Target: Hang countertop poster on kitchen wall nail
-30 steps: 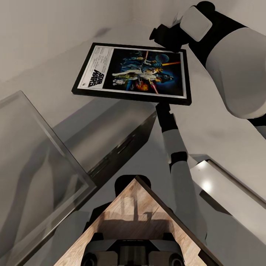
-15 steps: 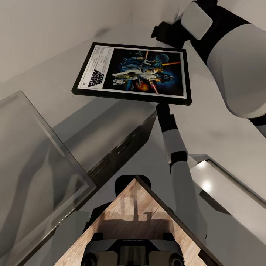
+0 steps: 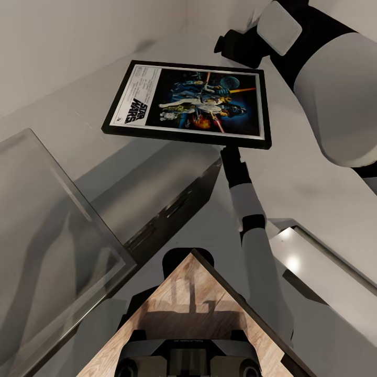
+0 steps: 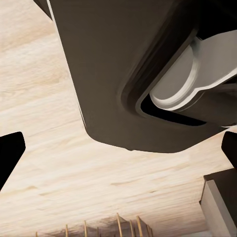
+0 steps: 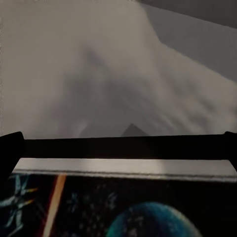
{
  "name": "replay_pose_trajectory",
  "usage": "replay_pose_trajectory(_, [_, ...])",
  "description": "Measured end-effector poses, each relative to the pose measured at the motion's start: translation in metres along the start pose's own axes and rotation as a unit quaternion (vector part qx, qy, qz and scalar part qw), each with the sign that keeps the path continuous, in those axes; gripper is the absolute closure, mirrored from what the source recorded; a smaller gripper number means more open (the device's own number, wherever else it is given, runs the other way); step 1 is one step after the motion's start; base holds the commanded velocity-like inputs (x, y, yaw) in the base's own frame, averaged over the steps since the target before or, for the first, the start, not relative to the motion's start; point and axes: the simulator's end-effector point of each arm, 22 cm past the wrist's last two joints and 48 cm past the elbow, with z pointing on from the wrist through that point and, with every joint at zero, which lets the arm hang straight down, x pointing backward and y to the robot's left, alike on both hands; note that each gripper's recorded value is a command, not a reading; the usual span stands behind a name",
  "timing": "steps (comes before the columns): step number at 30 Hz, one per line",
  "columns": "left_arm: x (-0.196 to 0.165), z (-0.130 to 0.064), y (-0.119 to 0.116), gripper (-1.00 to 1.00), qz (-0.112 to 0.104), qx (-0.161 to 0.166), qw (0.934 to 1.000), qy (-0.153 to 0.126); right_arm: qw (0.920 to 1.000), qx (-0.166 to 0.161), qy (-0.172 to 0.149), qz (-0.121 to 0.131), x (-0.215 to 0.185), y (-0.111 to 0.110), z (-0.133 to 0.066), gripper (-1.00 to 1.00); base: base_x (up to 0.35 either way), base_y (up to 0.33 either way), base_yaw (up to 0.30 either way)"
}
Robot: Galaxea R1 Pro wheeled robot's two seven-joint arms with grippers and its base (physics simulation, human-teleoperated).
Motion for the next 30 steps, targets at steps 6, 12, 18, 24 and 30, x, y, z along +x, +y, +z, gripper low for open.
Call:
replay_pose_trajectory(6, [0.001,0.0,0.0,-1.0,0.0,0.0,1.0,0.001,1.0,0.0,0.001,0.001,0.002,0.0,0.002,-1.0,0.0,0.0,0.0])
replay_pose_trajectory(12, [0.003,0.0,0.001,-1.0,-0.001,-0.001,1.0,0.003,0.9999,-0.006,-0.016,0.0,-0.011,0.004,0.0,-1.0,0.0,0.0,0.0])
replay_pose_trajectory(18, [0.003,-0.001,0.001,-1.0,-0.002,-0.001,1.0,0.004,0.9996,-0.009,-0.026,0.0,-0.019,0.007,-0.003,-1.0,0.0,0.0,0.0])
replay_pose_trajectory(24, [0.003,-0.001,0.001,-1.0,-0.001,-0.001,1.0,0.004,0.9996,-0.01,-0.028,0.0,-0.021,0.007,-0.003,-1.0,0.0,0.0,0.0])
replay_pose_trajectory(30, [0.004,-0.001,0.001,-1.0,-0.002,-0.001,1.0,0.004,0.9996,-0.011,-0.028,0.0,-0.02,0.008,-0.003,-1.0,0.0,0.0,0.0])
